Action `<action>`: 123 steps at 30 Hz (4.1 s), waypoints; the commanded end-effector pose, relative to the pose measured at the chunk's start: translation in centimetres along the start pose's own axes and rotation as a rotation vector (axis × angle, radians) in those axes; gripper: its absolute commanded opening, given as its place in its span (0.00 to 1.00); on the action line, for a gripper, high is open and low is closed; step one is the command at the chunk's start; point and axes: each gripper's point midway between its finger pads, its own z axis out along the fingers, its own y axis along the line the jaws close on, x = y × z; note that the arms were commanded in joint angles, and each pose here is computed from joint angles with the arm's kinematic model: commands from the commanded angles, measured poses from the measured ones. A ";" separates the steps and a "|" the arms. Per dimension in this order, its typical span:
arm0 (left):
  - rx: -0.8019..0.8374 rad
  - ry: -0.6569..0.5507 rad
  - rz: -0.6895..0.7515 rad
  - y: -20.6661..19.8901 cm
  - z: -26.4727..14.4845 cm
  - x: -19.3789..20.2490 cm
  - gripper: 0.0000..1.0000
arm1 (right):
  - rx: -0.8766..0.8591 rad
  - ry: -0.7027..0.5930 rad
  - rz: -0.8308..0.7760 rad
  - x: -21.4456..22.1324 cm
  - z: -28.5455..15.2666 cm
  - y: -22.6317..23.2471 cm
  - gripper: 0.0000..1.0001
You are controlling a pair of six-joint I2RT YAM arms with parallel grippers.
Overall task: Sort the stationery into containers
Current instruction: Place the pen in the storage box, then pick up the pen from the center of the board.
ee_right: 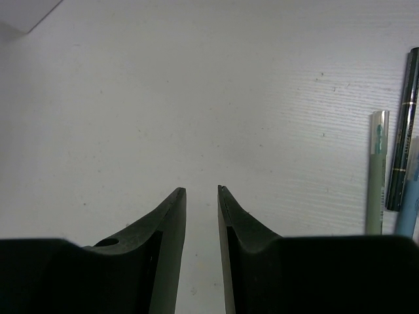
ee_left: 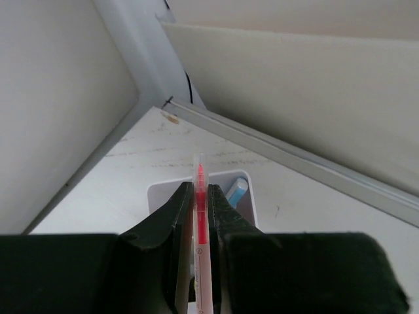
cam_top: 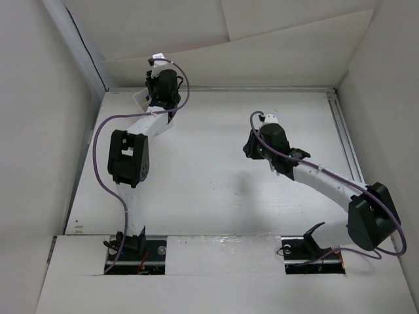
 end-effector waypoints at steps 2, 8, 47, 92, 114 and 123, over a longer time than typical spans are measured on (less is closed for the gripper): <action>-0.064 -0.129 -0.015 0.3 -0.5 -4.2 0.00 | -0.024 -0.066 -0.005 -1.9 0.0 0.9 0.32; -0.082 -0.152 0.017 -0.1 -0.4 -3.1 0.00 | -0.029 -0.075 -0.004 -2.1 0.1 1.0 0.32; -0.167 -0.145 0.118 0.4 -0.1 2.5 0.11 | -0.034 -0.085 -0.016 -1.9 0.0 1.2 0.32; 1.131 0.576 -0.344 -15.7 -36.8 7.9 0.16 | 0.354 0.064 0.285 3.5 -0.7 -14.0 0.44; 1.212 0.498 -0.348 -10.1 -38.7 7.6 0.16 | 0.347 0.220 0.284 5.6 2.4 -13.8 0.40; 1.255 0.476 -0.368 -8.7 -39.1 5.9 0.16 | 0.361 0.304 0.248 6.6 2.6 -13.7 0.41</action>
